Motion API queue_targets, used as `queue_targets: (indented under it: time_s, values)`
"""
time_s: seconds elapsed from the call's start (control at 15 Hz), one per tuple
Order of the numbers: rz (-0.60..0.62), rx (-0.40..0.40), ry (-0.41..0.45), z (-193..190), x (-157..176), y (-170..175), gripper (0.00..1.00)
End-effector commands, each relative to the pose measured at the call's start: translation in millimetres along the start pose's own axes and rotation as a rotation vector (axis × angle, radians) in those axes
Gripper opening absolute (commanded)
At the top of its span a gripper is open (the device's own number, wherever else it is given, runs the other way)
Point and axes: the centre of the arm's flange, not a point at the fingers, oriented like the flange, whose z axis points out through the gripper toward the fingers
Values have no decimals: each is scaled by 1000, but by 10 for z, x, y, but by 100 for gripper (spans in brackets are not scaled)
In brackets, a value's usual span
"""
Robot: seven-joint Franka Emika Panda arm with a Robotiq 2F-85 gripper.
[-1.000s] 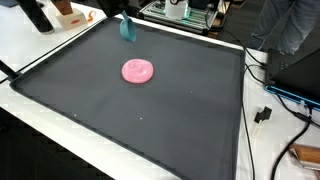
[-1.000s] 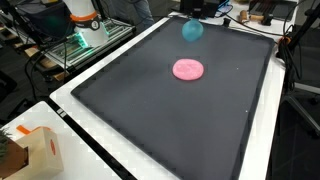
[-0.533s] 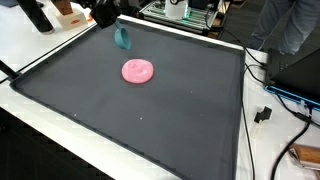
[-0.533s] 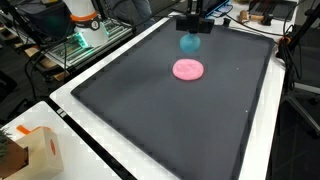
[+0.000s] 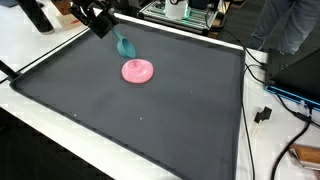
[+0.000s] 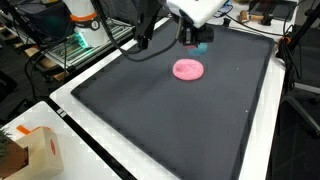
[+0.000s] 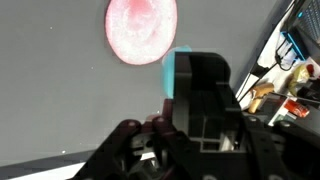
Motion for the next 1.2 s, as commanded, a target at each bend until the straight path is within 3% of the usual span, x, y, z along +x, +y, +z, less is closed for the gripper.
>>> queue_targets:
  time_s: [0.0, 0.33, 1.13]
  values:
    - [14, 138, 41, 246, -192, 299, 25]
    - [64, 264, 77, 591, -366, 600, 25]
    - [194, 369, 160, 802, -619, 1157, 25]
